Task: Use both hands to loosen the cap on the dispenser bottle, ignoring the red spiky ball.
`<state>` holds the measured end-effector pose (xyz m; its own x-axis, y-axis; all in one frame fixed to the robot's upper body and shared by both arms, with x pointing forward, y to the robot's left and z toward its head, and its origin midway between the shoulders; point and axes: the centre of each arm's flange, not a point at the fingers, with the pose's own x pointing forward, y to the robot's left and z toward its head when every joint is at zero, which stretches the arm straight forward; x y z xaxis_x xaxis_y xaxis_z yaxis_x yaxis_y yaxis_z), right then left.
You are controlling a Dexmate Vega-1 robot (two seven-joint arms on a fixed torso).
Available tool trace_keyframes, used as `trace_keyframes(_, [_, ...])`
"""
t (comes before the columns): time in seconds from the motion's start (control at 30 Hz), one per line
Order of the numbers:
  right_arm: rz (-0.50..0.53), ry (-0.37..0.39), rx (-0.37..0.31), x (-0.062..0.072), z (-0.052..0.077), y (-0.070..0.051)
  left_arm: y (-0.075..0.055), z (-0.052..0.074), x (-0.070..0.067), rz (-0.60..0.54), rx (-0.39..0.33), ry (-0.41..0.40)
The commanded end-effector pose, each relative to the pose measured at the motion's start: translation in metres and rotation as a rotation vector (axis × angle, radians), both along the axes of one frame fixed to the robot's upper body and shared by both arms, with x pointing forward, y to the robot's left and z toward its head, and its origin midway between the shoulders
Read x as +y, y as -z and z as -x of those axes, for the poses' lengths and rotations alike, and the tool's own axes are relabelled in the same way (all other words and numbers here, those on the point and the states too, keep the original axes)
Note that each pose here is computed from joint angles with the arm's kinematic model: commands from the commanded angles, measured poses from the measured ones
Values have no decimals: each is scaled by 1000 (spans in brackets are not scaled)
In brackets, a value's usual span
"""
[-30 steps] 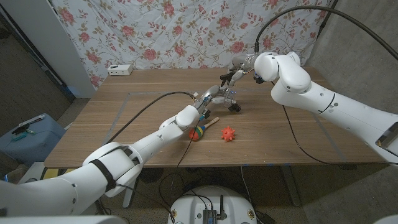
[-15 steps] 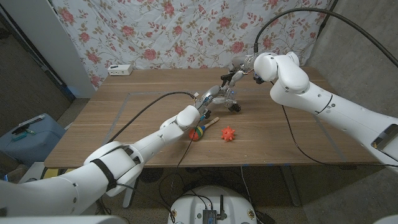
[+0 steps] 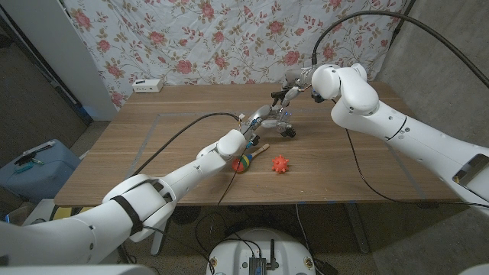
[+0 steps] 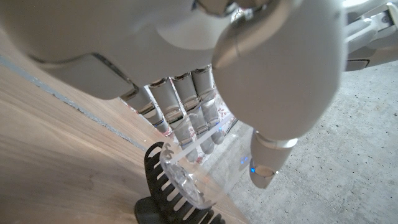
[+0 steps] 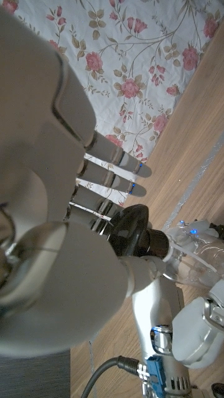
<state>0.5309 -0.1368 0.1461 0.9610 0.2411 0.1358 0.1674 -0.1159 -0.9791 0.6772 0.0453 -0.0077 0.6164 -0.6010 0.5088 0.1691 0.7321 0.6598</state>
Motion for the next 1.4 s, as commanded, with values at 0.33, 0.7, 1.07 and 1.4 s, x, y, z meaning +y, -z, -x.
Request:
trace_keyframes(0.33, [6, -24, -8, 2, 4, -5, 2, 2, -1, -4, -1, 8])
trace_keyframes(0.7, [-15, -34, -5, 1, 7, -9, 2, 2, -1, -7, 0, 13])
trace_keyframes(1.07, [-44, -47, -2, -3, 6, -11, 4, 2, -1, -2, 3, 10])
trace_keyframes(1.4, [-48, -50, -14, -3, 7, -13, 5, 2, -1, 2, 4, 8])
